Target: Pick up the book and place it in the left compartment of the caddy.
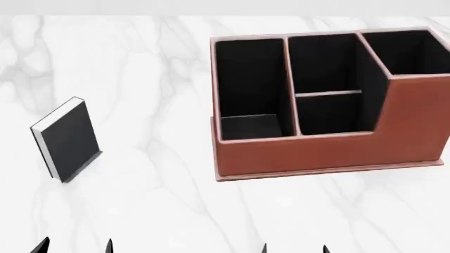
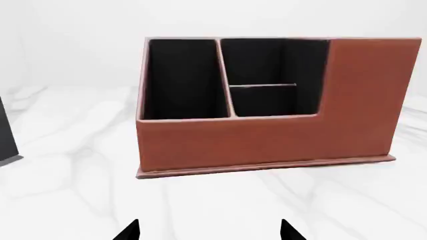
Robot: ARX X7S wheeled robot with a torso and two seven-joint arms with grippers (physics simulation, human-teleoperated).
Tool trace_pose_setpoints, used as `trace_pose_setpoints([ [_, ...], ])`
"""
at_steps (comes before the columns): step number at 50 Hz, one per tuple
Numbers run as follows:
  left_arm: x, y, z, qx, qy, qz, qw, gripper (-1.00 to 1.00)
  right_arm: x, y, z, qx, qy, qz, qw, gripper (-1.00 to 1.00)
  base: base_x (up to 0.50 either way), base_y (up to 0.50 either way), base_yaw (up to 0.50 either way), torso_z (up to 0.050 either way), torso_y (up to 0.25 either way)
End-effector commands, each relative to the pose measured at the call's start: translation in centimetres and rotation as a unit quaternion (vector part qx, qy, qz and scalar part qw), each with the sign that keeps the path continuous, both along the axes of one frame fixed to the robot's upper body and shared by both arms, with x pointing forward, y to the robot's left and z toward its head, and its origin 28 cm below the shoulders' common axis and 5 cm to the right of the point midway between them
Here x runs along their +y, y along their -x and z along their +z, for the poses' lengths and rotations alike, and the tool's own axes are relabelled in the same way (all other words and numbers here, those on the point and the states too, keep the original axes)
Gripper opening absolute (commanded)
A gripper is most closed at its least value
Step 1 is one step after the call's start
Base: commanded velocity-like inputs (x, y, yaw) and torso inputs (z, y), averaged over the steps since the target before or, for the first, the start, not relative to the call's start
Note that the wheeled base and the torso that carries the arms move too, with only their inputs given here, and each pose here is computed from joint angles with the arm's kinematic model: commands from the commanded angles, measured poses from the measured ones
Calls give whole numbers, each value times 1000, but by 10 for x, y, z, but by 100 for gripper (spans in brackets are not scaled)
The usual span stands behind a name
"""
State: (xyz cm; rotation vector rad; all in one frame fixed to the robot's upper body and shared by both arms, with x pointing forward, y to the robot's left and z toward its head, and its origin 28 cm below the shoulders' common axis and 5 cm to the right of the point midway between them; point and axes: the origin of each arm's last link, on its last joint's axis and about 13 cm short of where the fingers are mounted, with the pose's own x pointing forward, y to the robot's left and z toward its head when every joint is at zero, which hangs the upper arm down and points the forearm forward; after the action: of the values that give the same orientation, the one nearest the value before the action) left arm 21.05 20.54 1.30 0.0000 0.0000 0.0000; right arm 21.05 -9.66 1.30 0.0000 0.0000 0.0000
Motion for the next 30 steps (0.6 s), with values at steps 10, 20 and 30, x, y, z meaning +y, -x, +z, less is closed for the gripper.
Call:
trace_pose_setpoints([
  [10, 1, 2, 3, 12, -56, 8, 998, 100, 3, -1, 0, 4, 2, -7, 1000, 100, 0, 0, 0, 0, 0],
  [20, 0, 5, 54, -73, -94, 30, 992, 100, 0, 5, 59, -85, 2, -20, 996, 100, 0, 0, 0, 0, 0],
  [30, -3, 25, 115, -153, -105, 38, 982, 100, 1, 26, 130, -192, -8, -16, 981, 100, 0, 0, 0, 0, 0],
])
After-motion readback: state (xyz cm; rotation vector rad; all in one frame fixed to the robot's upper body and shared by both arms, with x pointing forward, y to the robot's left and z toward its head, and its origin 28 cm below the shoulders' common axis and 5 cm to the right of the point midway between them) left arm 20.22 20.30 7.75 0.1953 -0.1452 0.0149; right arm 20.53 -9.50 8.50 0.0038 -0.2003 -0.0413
